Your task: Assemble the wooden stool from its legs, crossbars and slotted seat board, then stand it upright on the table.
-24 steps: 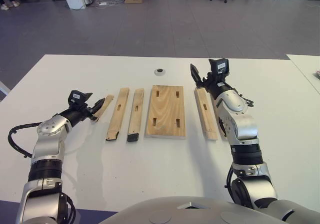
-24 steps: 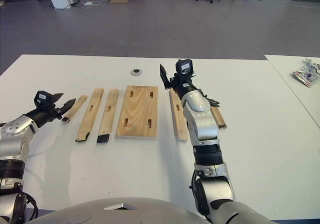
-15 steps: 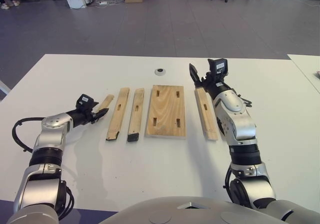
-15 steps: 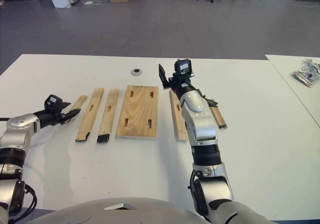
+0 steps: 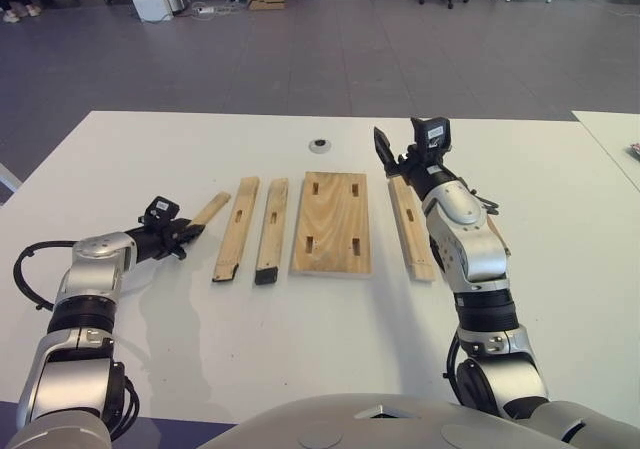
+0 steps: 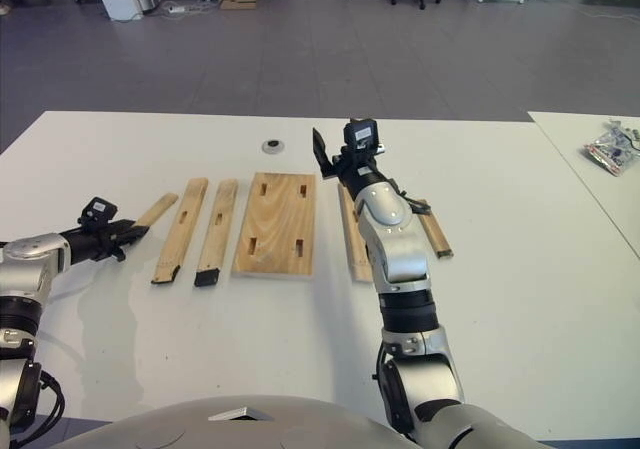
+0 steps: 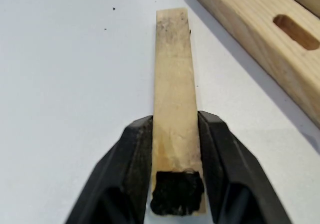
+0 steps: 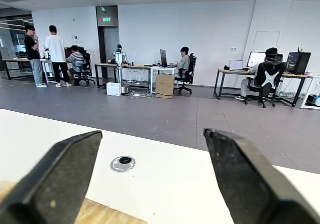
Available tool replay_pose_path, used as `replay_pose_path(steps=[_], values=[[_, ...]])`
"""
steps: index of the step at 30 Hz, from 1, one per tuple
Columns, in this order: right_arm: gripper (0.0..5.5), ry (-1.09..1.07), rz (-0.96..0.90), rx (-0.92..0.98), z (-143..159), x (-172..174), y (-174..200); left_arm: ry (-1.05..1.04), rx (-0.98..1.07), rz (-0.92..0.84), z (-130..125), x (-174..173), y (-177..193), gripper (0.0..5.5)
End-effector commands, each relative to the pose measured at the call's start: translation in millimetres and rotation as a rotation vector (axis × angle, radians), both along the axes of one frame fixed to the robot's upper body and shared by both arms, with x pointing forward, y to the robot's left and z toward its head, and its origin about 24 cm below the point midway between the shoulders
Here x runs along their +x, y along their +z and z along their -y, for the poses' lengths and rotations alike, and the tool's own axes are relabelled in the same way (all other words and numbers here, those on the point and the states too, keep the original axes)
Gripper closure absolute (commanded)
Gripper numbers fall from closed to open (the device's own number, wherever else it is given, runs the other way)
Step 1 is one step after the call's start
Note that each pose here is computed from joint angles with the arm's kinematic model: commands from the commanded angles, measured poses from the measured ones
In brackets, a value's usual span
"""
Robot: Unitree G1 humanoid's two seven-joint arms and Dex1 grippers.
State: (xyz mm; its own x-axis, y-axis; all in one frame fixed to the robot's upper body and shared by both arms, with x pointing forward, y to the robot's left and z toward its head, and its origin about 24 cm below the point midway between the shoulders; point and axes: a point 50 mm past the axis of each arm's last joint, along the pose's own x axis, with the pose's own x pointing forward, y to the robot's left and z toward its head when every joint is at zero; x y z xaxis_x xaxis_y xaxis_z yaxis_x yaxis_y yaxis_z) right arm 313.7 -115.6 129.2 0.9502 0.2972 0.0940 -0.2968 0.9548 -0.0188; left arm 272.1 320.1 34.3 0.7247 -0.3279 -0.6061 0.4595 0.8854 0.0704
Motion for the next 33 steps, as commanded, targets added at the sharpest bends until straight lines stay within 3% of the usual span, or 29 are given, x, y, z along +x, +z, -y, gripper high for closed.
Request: replay_pose_path(steps=[1,3,6,10,16,22,33], values=[[1.72,-0.001,0.004,0.026,-0.9,1.3,3.6,0.018,-0.013,-0.041,4.2,-9.9,-18.1,4.22],[1.72,0.011,-0.008,0.112,-2.0,2.3,8.8,0.029,-0.003,0.136,3.4,7.3,10.7,4.22],[1.72,0.209,-0.006,0.391,-19.4,-3.9,36.5,-0.005,-0.019,0.479,13.9,30.7,75.5,4.22],[1.72,0.451,-0.103,0.705,-40.0,-14.0,58.4,-0.187,-0.142,0.741,72.2,32.9,118.7,4.22],[1.72,0.537,-0.180,0.916,-47.2,-17.5,72.5,-0.460,-0.267,0.776,151.5,16.0,132.6,4.22],[1.72,0.585,-0.200,0.916,-53.3,-21.7,75.0,-0.533,-0.315,0.741,170.8,11.5,132.9,4.22],[3.89,0.555,-0.180,0.953,-51.4,-20.4,75.5,-0.563,-0.340,0.776,180.3,10.6,142.0,4.22]])
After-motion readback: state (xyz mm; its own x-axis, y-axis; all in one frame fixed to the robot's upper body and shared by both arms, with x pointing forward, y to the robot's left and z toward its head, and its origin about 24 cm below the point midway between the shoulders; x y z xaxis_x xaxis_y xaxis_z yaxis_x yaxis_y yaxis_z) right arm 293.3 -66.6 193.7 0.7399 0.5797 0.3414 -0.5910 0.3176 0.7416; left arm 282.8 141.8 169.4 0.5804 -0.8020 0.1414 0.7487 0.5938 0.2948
